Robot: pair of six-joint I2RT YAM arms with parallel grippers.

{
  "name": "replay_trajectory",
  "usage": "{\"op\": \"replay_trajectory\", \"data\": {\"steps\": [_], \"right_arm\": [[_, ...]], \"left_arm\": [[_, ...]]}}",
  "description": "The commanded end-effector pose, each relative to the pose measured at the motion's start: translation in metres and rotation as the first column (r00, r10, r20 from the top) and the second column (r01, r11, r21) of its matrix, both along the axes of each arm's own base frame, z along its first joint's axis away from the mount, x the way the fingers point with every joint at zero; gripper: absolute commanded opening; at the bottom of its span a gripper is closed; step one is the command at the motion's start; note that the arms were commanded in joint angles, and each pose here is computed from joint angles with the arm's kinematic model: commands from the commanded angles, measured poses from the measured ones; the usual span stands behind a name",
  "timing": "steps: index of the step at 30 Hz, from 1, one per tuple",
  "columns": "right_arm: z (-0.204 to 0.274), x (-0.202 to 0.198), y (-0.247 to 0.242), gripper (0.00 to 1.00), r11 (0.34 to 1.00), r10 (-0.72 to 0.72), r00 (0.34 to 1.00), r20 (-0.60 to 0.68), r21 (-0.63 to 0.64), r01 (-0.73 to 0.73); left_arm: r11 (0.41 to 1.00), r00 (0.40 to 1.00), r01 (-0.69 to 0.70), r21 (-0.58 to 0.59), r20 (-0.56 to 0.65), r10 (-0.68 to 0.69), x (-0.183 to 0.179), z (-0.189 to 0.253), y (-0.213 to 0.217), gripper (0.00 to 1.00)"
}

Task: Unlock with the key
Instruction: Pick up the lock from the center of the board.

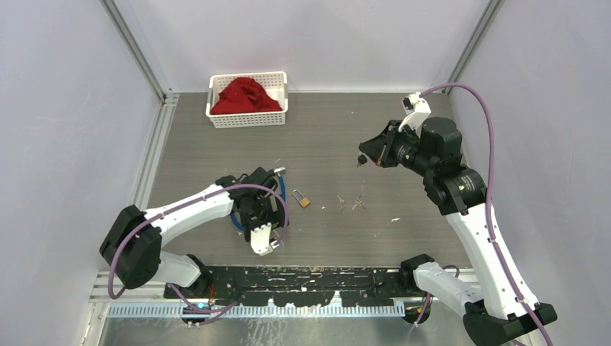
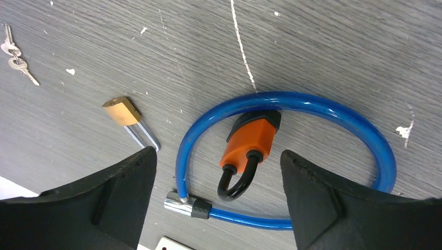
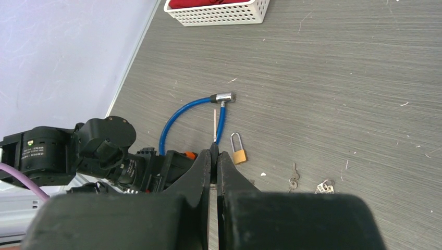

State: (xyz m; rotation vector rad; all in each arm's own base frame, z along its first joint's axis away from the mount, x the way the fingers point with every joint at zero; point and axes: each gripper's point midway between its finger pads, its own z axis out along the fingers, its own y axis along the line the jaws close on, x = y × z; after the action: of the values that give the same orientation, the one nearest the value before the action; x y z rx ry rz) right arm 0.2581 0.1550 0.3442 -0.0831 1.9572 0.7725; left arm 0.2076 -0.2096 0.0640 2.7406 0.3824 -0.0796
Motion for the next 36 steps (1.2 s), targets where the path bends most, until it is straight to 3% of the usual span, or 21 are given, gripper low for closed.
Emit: {"op": "replay_trajectory", "data": {"steps": [1,8,13,23,33,36], "right_arm": [[0.023,0.0,-0.005,0.01,1.0,-0.014,0.997,0.081,0.0,0.014],[0.025,-0.002,-0.003,0.01,1.0,-0.004,0.997,0.082,0.014,0.003],[0.028,-0.003,-0.002,0.01,1.0,0.001,0.996,0.09,0.022,-0.003],[0.027,-0.005,-0.001,0.01,1.0,0.005,0.996,0.09,0.029,-0.008],[0.021,-0.003,0.002,0.01,0.999,0.014,0.997,0.078,0.038,-0.017],[0.021,-0.003,0.002,0.01,0.999,0.013,0.997,0.076,0.042,-0.017]], "left_arm": [[0.991,0.991,0.131,-0.008,0.042,-0.13,0.002,0.003,-0.008,0.83],[0.989,0.989,0.132,0.059,0.055,-0.135,0.009,-0.006,-0.001,0.61],[0.983,0.985,0.157,0.091,0.064,-0.163,0.009,-0.013,0.004,0.58],[0.978,0.981,0.185,0.099,0.036,-0.19,0.003,-0.021,0.005,0.43],[0.971,0.977,0.207,0.124,0.03,-0.212,-0.004,-0.031,0.014,0.23],[0.976,0.982,0.181,0.125,0.04,-0.187,-0.002,-0.031,0.014,0.13]]}}
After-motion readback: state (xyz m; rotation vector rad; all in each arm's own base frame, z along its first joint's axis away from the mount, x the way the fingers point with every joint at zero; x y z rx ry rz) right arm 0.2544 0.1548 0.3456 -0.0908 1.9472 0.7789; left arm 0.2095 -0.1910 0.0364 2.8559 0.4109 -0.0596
